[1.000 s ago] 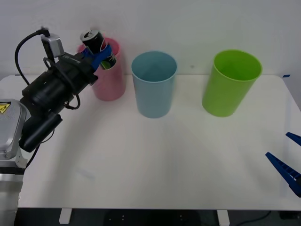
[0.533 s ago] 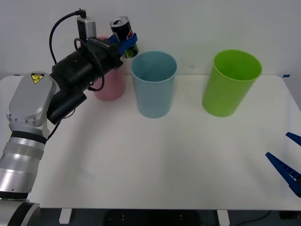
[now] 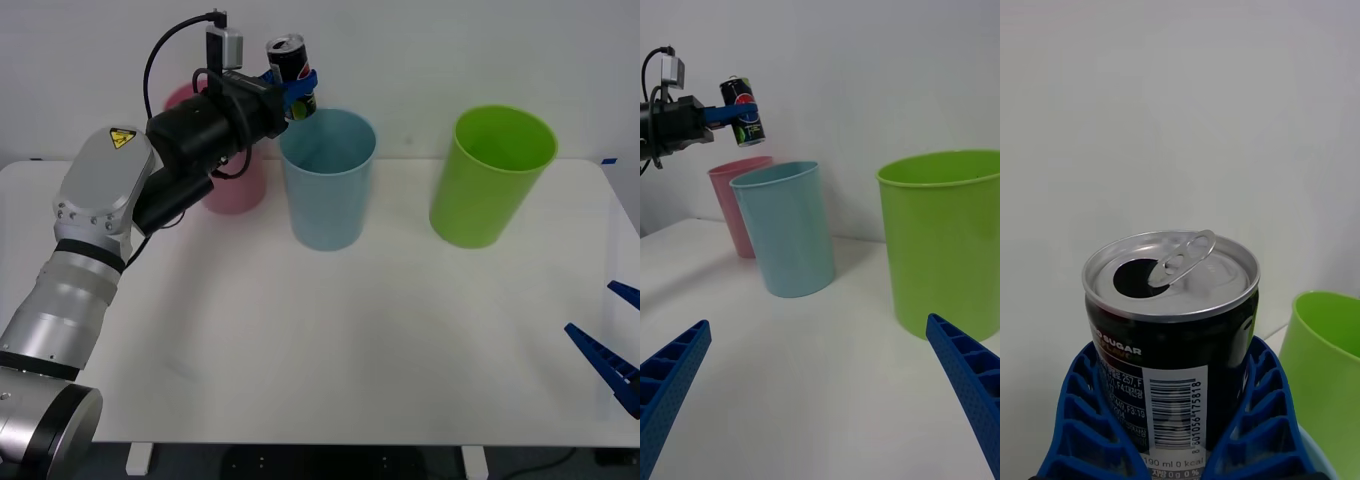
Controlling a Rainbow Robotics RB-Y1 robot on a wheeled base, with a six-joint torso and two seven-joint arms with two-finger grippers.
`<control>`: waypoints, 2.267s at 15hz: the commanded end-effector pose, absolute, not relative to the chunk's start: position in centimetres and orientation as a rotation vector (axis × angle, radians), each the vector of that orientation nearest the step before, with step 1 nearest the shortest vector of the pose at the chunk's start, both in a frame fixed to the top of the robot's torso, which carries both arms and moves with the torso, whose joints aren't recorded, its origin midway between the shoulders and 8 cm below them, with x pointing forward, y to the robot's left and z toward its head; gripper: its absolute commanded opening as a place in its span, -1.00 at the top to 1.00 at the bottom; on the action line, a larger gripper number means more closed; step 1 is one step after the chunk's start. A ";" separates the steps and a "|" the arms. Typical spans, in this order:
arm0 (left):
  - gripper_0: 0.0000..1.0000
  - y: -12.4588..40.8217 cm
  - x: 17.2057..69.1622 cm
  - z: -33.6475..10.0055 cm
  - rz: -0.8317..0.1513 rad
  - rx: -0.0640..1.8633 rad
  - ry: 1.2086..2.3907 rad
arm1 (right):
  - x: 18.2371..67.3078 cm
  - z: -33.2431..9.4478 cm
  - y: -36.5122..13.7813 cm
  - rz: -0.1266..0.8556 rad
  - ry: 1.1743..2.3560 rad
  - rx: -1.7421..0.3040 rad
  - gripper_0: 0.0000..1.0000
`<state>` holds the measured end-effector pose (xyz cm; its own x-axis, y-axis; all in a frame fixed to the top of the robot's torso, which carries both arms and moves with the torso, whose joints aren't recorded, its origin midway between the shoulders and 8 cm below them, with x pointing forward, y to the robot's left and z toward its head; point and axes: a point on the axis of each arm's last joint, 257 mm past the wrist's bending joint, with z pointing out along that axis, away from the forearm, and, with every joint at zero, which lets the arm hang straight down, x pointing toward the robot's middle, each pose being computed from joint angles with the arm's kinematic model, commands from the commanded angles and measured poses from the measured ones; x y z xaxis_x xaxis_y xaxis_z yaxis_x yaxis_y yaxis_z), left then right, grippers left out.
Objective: Grasp the object on the table and drop it into the matching bin: aluminum can to the light blue bin, PET bottle to the pink bin.
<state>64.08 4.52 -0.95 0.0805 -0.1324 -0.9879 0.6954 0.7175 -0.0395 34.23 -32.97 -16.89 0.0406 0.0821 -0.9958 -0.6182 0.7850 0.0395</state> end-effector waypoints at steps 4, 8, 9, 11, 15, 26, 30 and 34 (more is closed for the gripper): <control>1.00 2.7 64.1 -0.8 -0.670 0.552 1.364 | 34.2 -16.9 -33.0 0.567 1.441 -0.465 -1.00; 1.00 1.5 64.2 -0.4 -0.655 0.592 1.365 | 34.2 -16.9 -33.0 0.567 1.441 -0.465 -1.00; 1.00 1.1 64.2 -0.3 -0.653 0.601 1.367 | 34.2 -16.9 -33.0 0.567 1.441 -0.465 -1.00; 1.00 0.6 64.5 -0.2 -0.652 0.608 1.370 | 34.2 -16.9 -33.0 0.567 1.441 -0.465 -1.00; 1.00 -0.4 64.5 -0.6 -0.632 0.634 1.376 | 34.2 -16.9 -33.0 0.567 1.441 -0.465 -1.00; -1.00 -1.6 64.5 -0.8 -0.608 0.642 1.367 | 34.2 -16.9 -33.0 0.567 1.441 -0.465 -1.00; -1.00 -1.6 64.5 -0.8 -0.610 0.641 1.366 | 34.2 -16.9 -33.0 0.567 1.441 -0.465 -1.00; -1.00 -1.5 64.4 -0.6 -0.622 0.630 1.364 | 34.2 -16.9 -33.0 0.567 1.441 -0.465 -1.00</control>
